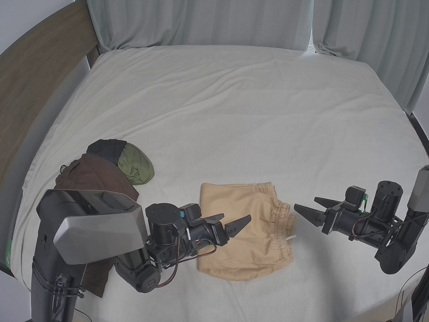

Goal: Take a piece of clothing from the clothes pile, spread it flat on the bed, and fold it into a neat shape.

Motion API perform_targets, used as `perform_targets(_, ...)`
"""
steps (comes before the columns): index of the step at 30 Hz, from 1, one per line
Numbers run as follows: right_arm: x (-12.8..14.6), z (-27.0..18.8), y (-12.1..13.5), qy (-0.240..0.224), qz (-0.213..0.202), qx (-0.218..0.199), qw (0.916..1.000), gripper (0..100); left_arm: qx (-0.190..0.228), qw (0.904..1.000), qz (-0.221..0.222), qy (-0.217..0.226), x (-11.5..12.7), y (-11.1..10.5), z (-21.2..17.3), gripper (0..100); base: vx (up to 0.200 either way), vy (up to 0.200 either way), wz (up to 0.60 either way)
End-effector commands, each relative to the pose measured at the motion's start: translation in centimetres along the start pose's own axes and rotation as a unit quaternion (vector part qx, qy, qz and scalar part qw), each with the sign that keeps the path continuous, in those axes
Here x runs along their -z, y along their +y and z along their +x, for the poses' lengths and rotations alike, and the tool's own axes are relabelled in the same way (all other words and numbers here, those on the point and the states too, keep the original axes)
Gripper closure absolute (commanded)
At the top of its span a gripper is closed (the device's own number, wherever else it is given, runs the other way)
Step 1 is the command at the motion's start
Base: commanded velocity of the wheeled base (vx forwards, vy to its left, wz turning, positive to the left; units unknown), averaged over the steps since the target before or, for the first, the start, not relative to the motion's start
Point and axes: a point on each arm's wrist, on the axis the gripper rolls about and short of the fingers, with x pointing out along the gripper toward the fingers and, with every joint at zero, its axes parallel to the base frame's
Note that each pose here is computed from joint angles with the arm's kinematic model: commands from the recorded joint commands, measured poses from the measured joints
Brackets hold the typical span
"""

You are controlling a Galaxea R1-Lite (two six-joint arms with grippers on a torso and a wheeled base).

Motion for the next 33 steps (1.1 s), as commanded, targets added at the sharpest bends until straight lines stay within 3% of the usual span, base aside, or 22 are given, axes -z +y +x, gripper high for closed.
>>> perform_targets(1, 0.2, 0.1, 0.1, 0.005, 0.001, -0.002, 1.0000, 0, -0.022, 0.9991, 0.034, -0.007, -1.1, 0.9, -1.5, 0, 0.000, 0.000, 0.00)
perform_targets(11, 0.6, 0.3, 0.4, 0.014, 0.002, -0.009, 0.9999, 0, -0.045, 0.9960, 0.060, -0.050, -5.9, -0.4, -7.0, 0, 0.000, 0.000, 0.00)
perform_targets(20, 0.7, 0.4, 1.0, 0.016, -0.001, -0.018, 0.9997, 0, -0.103, 0.9843, 0.132, -0.057, -7.8, 1.8, -12.0, 0, 0.000, 0.000, 0.00)
perform_targets(24, 0.7, 0.4, 1.1, 0.015, -0.002, -0.020, 0.9997, 0, -0.107, 0.9787, 0.165, -0.059, -8.7, 2.4, -13.9, 0, 0.000, 0.000, 0.00)
perform_targets(29, 0.7, 0.4, 1.3, 0.015, -0.004, -0.023, 0.9996, 0, -0.119, 0.9664, 0.221, -0.057, -9.4, 3.2, -15.7, 0, 0.000, 0.000, 0.00)
perform_targets(30, 0.6, 0.4, 1.8, 0.014, -0.009, -0.031, 0.9994, 0, -0.123, 0.9584, 0.252, -0.053, -9.7, 3.8, -16.5, 0, 0.000, 0.000, 0.00)
perform_targets(33, 0.9, 0.5, 2.1, 0.020, -0.009, -0.035, 0.9991, 0, -0.116, 0.9468, 0.298, -0.036, -9.8, 5.0, -18.1, 0, 0.000, 0.000, 0.00)
